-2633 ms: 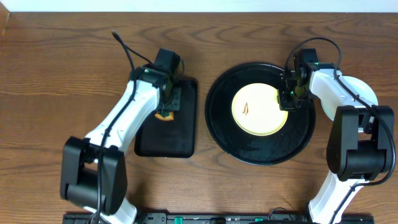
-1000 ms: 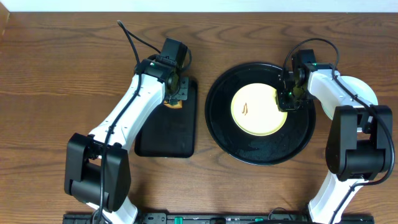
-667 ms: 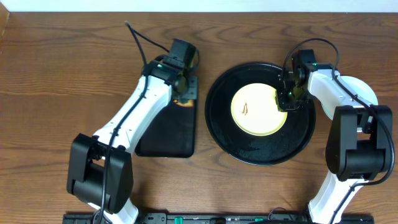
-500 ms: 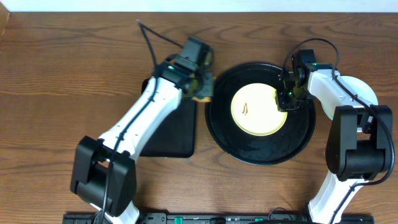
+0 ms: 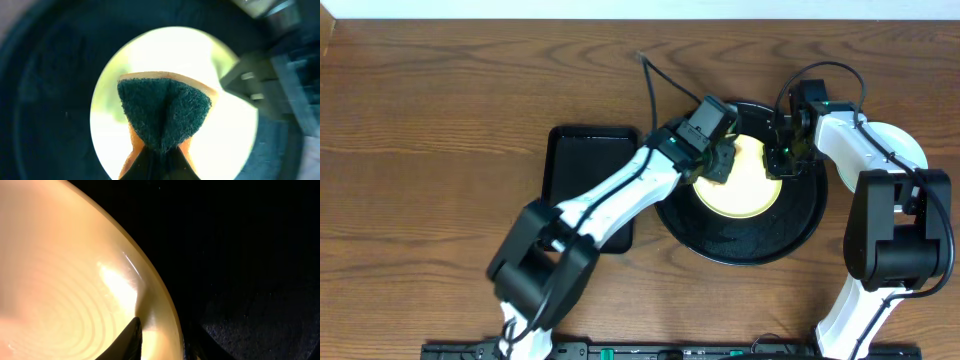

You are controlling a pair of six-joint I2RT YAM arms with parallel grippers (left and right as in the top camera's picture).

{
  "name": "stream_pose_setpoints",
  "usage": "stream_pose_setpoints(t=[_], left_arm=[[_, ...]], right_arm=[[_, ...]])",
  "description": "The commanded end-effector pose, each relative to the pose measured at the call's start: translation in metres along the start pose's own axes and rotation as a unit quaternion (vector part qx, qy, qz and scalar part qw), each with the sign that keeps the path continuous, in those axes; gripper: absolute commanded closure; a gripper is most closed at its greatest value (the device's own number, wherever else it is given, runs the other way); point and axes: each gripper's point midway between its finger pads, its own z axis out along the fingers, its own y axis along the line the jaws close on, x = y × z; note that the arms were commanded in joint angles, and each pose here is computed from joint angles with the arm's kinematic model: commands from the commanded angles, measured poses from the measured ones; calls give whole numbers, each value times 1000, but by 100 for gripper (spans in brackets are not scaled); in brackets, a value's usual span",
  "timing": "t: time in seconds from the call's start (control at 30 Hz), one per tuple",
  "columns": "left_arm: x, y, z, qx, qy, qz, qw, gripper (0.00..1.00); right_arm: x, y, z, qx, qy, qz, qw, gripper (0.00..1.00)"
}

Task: Clean dirty plates on tray and stack at the side
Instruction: 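Carry the sponge over the yellow plate and scrub its stain, left gripper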

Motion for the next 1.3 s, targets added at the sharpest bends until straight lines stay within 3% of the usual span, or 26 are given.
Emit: stream_pose_setpoints(t=[0.0, 0.23, 0.4, 0.6, 0.8, 1.27], left_arm=[[-5, 7, 9, -3, -1, -13, 1000, 92], [-3, 20, 19, -36, -1, -2, 999, 92], [3, 25, 31, -40, 7, -3, 999, 92], [-2, 24, 48, -34, -9, -1, 999, 92], [-3, 30, 47, -49, -14, -1, 999, 92], [30, 43, 70, -66, 41, -6, 997, 92]], right_arm=[[5, 3, 5, -2, 9, -7, 1000, 73], [4, 3, 5, -2, 9, -7, 1000, 74], [4, 3, 5, -2, 9, -7, 1000, 87], [4, 3, 5, -2, 9, -7, 1000, 91], [4, 3, 5, -2, 9, -7, 1000, 91], [4, 3, 5, -2, 9, -7, 1000, 91]])
